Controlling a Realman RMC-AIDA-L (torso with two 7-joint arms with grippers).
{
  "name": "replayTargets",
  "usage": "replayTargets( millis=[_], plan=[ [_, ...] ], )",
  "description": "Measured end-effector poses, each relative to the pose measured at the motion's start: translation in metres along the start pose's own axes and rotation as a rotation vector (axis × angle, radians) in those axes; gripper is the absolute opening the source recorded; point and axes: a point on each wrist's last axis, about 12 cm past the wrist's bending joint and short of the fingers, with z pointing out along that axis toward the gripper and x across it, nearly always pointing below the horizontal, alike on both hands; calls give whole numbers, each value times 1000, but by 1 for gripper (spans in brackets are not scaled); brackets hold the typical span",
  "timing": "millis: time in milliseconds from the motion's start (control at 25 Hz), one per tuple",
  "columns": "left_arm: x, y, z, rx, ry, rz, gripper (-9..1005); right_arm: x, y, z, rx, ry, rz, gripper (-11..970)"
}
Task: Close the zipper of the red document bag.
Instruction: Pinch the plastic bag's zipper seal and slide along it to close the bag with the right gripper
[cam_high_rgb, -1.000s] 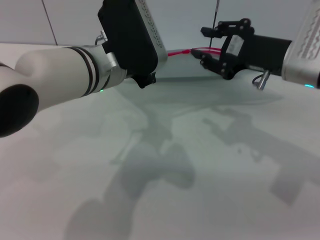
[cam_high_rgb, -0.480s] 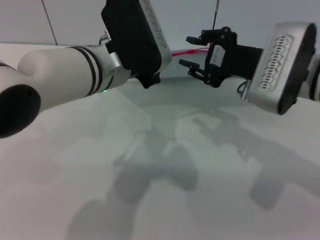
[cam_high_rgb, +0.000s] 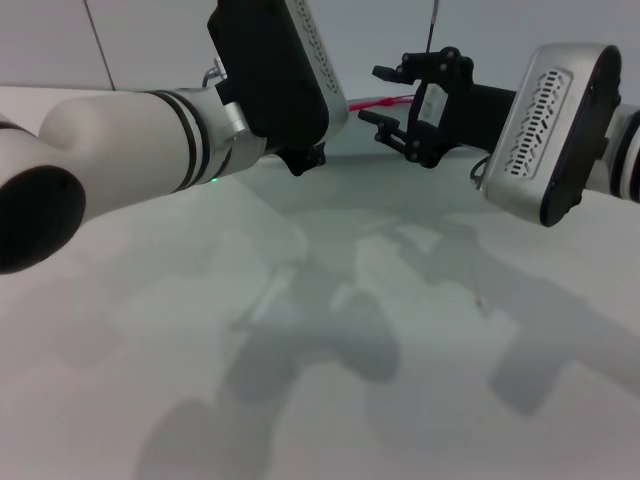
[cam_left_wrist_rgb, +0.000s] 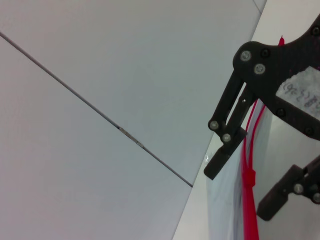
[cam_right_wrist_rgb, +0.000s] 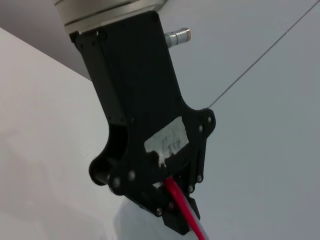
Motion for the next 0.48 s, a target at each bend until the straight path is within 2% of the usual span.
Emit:
replayTargets(
  millis=[320, 480],
  plan=[
    [0, 0, 0, 0, 1, -1, 52, 1, 0, 0, 8, 9, 2, 373],
    [0, 0, 0, 0, 1, -3, 53, 2, 1, 1, 5, 11, 2, 249]
  ],
)
